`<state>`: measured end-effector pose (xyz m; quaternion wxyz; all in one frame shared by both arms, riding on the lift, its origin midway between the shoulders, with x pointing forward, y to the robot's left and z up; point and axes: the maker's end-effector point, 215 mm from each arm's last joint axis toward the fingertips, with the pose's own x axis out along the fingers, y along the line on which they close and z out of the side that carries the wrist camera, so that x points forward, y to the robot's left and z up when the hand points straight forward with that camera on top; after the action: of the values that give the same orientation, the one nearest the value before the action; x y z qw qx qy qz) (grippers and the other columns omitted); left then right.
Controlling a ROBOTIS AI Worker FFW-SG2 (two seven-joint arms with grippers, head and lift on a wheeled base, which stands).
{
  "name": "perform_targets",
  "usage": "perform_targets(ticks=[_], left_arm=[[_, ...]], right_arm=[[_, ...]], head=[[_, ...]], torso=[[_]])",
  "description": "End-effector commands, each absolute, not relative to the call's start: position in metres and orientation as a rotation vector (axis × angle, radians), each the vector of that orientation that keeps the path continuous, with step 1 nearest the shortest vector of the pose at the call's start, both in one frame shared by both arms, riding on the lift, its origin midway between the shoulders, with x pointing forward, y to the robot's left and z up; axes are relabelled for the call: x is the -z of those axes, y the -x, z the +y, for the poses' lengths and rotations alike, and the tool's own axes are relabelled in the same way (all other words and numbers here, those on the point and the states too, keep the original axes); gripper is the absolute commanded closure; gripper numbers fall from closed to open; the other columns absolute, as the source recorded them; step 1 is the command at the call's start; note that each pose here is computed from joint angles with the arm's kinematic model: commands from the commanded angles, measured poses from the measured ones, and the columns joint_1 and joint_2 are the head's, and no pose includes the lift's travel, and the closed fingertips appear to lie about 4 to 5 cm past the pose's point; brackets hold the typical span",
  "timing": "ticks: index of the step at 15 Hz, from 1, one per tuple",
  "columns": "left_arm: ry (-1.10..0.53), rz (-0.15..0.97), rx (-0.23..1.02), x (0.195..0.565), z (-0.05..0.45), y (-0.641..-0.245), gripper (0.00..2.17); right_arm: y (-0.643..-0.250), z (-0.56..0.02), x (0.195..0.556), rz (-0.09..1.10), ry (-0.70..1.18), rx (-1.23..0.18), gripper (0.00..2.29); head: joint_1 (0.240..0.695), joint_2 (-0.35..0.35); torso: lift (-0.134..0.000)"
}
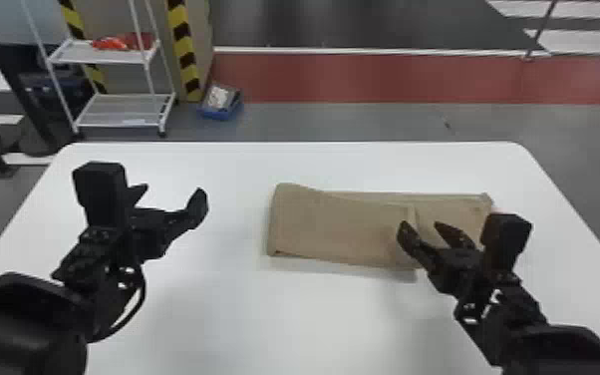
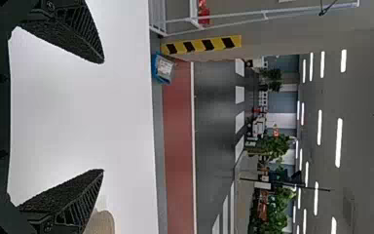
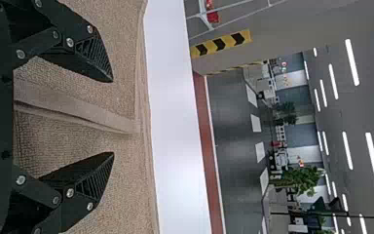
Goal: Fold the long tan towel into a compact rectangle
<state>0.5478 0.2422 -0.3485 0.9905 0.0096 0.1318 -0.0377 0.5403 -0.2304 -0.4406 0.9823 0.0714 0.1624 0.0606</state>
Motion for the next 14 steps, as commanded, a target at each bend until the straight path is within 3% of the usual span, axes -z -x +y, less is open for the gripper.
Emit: perform_targets(ticks=[1, 5, 8, 9, 14], left_arm=[[-0.037, 0.197, 0.05, 0.332, 0.252, -0.549, 0.09], [-0.036, 0.166, 0.041, 0.327, 0.257, -0.546, 0.09], [-0.037, 0.172, 0.045, 0.33, 0.256, -0.544, 0.09], [-0.037, 0.172, 0.045, 0.33, 0.256, -0.544, 0.09], [-0.04, 0.172, 0.046, 0.329, 0.256, -0.545, 0.1]], right_arm=[[-0.538, -0.228, 0.449, 0.355, -0.142, -0.118, 0.41], [-0.537, -0.225, 0.458, 0.399, -0.143, -0.124, 0.48], [-0.536, -0.219, 0.461, 0.412, -0.146, -0.133, 0.66], [-0.536, -0.218, 0.463, 0.424, -0.146, -0.134, 0.86], [-0.537, -0.221, 0.462, 0.426, -0.16, -0.131, 1.03]], head=[[0.695, 0.005], [0.695, 0.027], [0.695, 0.033], [0.695, 0.034], [0.695, 0.038]], torso=[[-0.123], [-0.123], [-0.123], [-0.123], [-0.123]])
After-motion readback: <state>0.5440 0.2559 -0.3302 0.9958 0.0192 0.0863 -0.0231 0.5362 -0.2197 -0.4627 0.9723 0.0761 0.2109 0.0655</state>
